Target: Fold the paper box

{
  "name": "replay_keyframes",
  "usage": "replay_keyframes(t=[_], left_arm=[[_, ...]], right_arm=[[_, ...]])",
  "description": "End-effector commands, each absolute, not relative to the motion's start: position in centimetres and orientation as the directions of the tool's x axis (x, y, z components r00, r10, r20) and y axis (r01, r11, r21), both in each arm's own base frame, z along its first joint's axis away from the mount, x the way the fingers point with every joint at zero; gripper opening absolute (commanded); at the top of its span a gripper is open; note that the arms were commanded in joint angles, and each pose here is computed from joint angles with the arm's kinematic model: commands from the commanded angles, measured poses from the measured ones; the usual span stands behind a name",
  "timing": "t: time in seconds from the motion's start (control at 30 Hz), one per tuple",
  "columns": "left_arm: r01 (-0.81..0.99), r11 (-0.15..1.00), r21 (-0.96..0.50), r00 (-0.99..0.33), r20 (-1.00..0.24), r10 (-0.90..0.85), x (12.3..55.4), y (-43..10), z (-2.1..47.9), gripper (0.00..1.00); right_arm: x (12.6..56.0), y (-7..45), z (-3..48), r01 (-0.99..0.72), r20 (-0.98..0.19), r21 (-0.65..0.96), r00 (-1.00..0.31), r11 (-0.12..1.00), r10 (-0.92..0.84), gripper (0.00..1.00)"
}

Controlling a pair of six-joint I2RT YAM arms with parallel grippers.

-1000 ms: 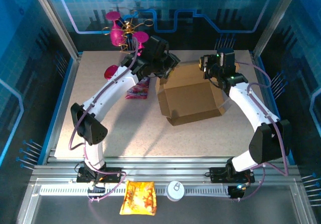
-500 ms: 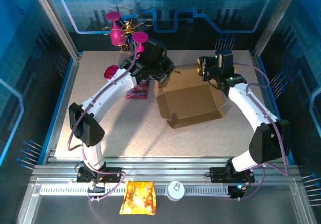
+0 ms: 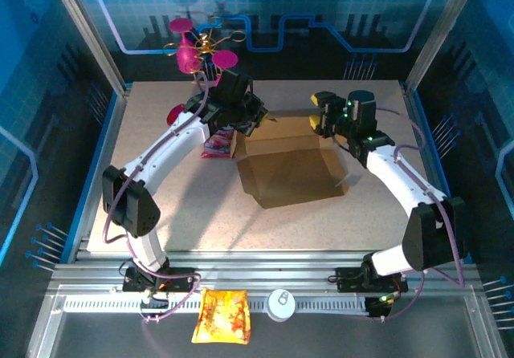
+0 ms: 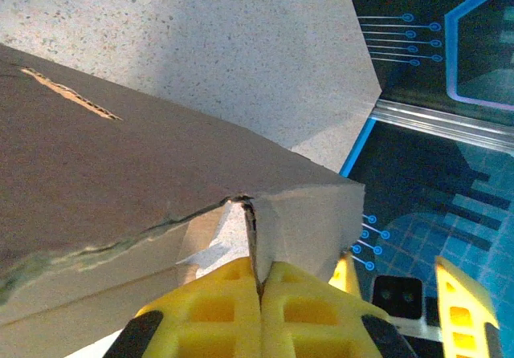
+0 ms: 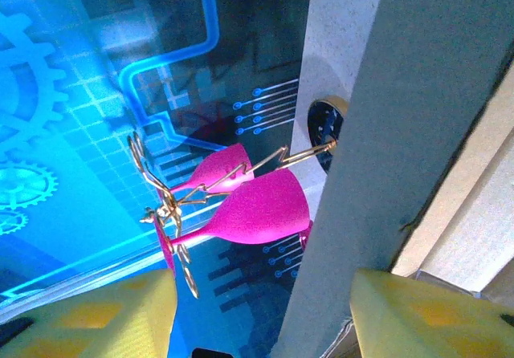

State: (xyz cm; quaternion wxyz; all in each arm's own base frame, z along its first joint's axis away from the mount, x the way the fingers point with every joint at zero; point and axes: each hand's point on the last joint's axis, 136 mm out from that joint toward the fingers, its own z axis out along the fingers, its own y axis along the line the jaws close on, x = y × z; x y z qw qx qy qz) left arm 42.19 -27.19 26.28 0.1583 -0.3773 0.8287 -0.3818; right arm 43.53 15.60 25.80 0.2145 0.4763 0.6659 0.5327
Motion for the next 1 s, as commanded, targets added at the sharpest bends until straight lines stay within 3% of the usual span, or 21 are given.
replay_keyframes(t=[0.0, 0.47, 0.77, 0.97], left_arm=[[-0.476, 0.401, -0.783, -0.68, 0.039, -0.732, 41.5, -27.0, 28.1, 0.0], [-0.479, 0.386, -0.788, -0.675, 0.049, -0.736, 41.8, -26.7, 28.0, 0.0], [-0.481, 0.381, -0.79, -0.678, 0.059, -0.733, 41.7, -26.9, 28.0, 0.0], [-0.479, 0.377, -0.793, -0.675, 0.058, -0.735, 41.6, -26.8, 28.3, 0.0]], right_arm=[[43.5, 17.3, 25.7, 0.403, 0.261, 0.914, -0.486, -0.051, 0.834, 0.59], [41.5, 16.5, 24.7, 0.388, 0.246, 0.919, -0.437, -0.065, 0.865, 0.57], [45.3, 18.0, 26.1, 0.263, 0.261, 0.952, -0.438, -0.155, 0.86, 0.36], [45.9, 18.7, 25.3, 0.251, 0.276, 0.95, -0.412, -0.183, 0.868, 0.28]])
